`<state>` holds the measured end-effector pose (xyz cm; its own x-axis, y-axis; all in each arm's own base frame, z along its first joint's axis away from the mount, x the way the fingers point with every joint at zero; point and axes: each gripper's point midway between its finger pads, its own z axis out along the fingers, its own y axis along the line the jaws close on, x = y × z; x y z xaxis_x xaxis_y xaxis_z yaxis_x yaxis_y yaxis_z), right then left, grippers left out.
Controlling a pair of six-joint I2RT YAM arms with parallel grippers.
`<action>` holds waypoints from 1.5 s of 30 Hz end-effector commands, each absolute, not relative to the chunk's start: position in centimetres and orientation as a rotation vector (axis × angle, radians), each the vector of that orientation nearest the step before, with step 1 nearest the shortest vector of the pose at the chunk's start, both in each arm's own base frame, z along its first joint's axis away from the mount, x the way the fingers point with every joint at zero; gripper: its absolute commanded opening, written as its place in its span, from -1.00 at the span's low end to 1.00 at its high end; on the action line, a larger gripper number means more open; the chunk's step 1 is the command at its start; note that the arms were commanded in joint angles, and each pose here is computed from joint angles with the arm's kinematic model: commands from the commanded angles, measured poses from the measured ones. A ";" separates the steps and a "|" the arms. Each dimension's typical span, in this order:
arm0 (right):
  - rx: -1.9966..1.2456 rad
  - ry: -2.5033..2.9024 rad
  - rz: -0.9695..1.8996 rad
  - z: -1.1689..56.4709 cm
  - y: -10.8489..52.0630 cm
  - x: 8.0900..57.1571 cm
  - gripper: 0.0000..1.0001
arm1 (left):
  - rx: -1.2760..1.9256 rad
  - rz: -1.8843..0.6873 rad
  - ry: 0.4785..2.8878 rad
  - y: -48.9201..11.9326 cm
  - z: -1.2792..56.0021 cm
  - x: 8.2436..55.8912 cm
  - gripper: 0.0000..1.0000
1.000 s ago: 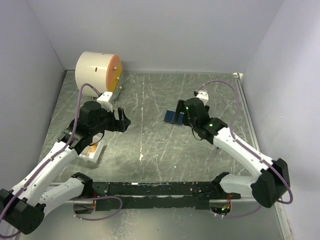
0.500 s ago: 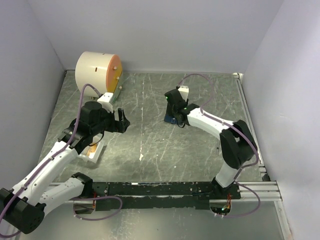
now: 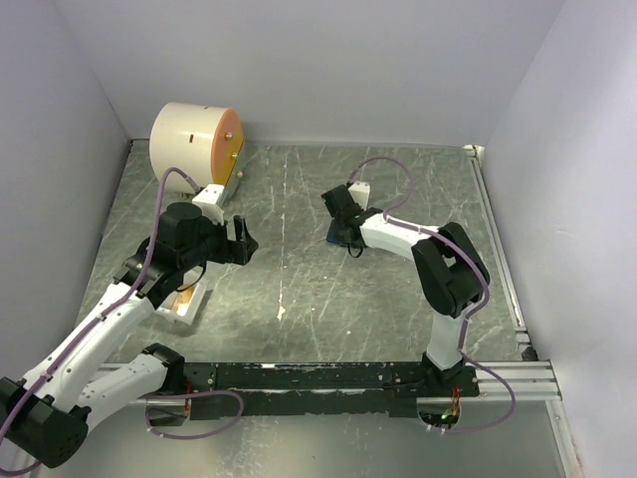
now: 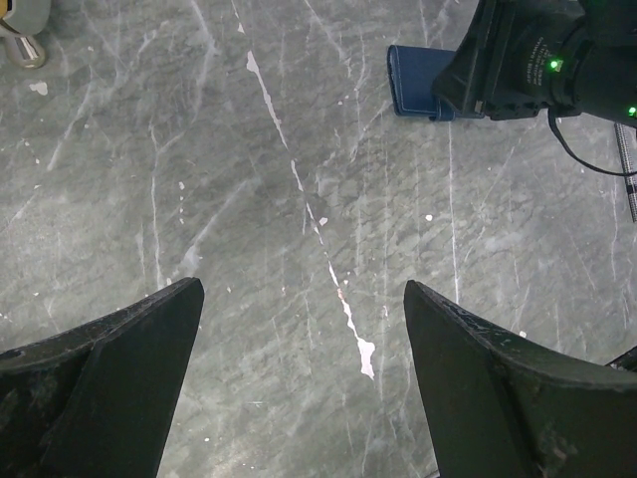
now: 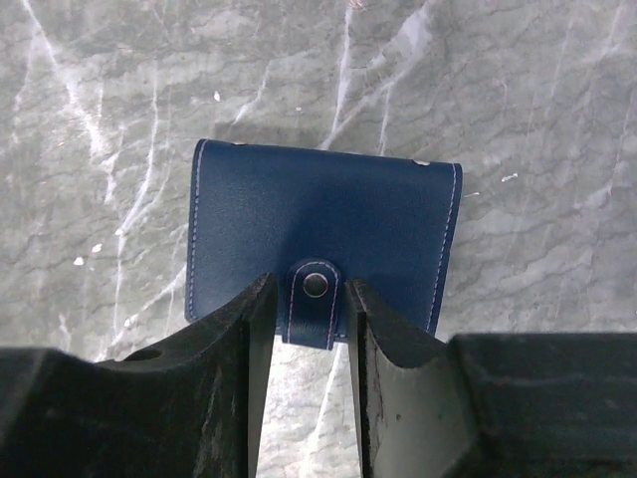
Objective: Put the credit cards into the card holder
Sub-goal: Open the card holder at the center of the board.
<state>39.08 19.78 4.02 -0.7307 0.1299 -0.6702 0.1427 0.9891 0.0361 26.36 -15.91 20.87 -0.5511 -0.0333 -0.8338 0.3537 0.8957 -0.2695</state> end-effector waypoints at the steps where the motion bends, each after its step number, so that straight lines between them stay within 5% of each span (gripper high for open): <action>1: 0.234 2.365 -0.051 3.8 19.3 40.6 -0.32 | 0.223 -0.490 2.070 -15.4 22.1 26.7 0.87; 23: -0.119 2.423 0.067 2.5 19.0 34.7 -0.82 | 0.053 -0.497 2.238 -15.5 18.6 26.7 0.87; 31: -0.295 2.368 0.185 4.4 20.7 31.2 -1.00 | -0.013 -0.704 2.339 -18.3 16.0 25.3 0.87; 45: -0.549 2.066 0.609 12.5 26.5 26.2 -1.00 | 0.021 -1.128 2.375 -24.2 16.4 24.4 0.87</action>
